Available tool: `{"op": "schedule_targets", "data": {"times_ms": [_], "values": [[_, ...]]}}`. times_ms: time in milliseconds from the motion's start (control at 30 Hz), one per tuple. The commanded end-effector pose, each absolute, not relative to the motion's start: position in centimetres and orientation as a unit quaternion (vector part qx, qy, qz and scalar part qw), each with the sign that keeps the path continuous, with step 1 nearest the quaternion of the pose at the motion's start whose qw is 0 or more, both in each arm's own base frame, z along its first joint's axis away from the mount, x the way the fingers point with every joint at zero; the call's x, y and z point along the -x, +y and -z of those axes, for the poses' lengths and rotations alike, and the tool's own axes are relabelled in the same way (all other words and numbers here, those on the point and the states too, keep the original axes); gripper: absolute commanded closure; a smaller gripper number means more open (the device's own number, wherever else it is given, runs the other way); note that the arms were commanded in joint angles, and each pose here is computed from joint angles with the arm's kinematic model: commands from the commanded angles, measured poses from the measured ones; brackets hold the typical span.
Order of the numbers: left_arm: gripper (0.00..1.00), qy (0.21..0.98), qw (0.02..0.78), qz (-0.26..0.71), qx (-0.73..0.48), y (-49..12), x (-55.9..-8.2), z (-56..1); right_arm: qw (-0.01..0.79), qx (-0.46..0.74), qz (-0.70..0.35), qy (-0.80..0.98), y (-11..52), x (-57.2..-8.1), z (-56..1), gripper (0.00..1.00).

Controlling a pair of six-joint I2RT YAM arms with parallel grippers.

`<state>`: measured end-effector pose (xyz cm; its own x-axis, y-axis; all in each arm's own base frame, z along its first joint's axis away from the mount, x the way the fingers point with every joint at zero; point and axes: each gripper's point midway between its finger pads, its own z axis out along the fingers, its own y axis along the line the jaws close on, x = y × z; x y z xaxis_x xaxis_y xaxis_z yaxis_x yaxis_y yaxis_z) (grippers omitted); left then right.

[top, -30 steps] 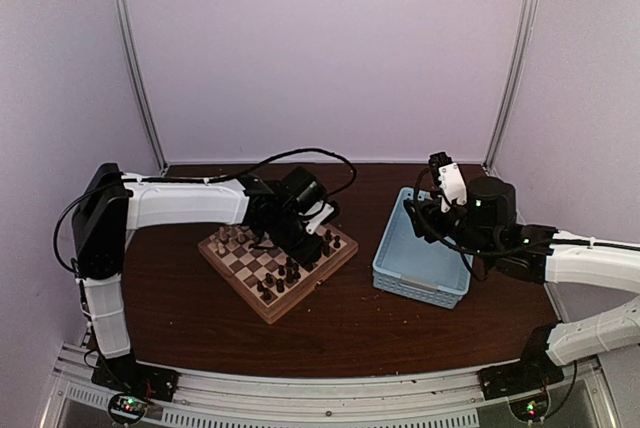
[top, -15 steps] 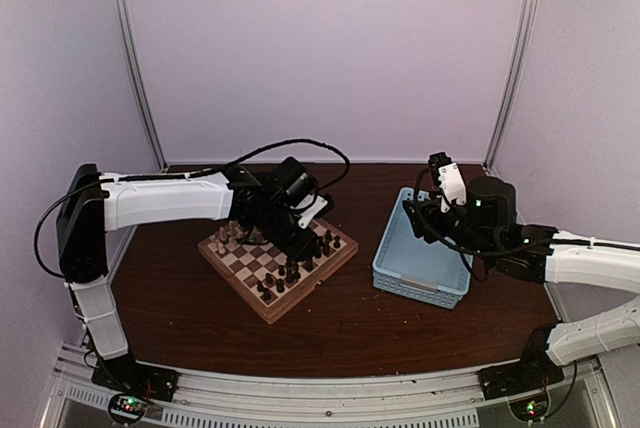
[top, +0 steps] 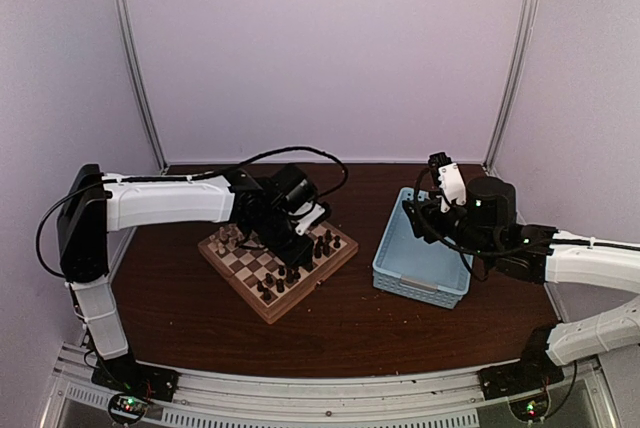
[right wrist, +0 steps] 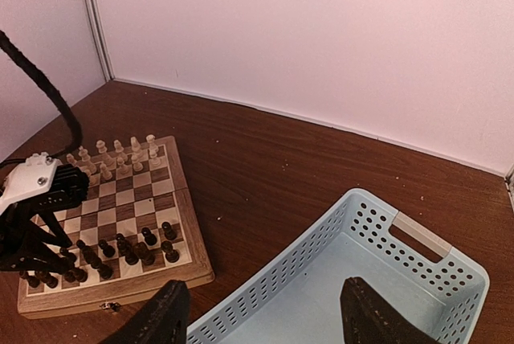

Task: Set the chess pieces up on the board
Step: Adjust the chess piece on the chessboard.

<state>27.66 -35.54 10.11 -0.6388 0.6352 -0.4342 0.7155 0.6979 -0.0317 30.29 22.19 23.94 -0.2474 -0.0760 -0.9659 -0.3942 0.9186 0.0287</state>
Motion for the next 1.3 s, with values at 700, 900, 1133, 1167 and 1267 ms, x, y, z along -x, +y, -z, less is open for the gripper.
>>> {"op": "schedule_targets", "data": {"times_ms": [700, 900, 1133, 1167, 1267], "values": [[0.73, 0.905, 0.182, 0.067, -0.379, -34.9, -27.9, -7.5, 0.596, 0.148, -0.145, 0.776, 22.3, -30.3, -24.2, 0.33], [0.76, 0.905, 0.181, 0.062, -0.38, -34.7, -27.9, -7.2, 0.596, 0.149, -0.146, 0.776, 22.3, -30.2, -24.1, 0.32], [0.77, 0.905, 0.181, 0.05, -0.382, -34.3, -28.0, -7.1, 0.596, 0.148, -0.146, 0.776, 22.3, -30.3, -24.1, 0.33], [0.78, 0.905, 0.181, 0.049, -0.382, -34.3, -28.1, -7.1, 0.595, 0.149, -0.147, 0.776, 22.4, -30.3, -24.1, 0.32], [0.8, 0.905, 0.18, 0.048, -0.382, -34.3, -28.1, -7.0, 0.594, 0.149, -0.148, 0.777, 22.4, -30.3, -24.0, 0.33]]}}
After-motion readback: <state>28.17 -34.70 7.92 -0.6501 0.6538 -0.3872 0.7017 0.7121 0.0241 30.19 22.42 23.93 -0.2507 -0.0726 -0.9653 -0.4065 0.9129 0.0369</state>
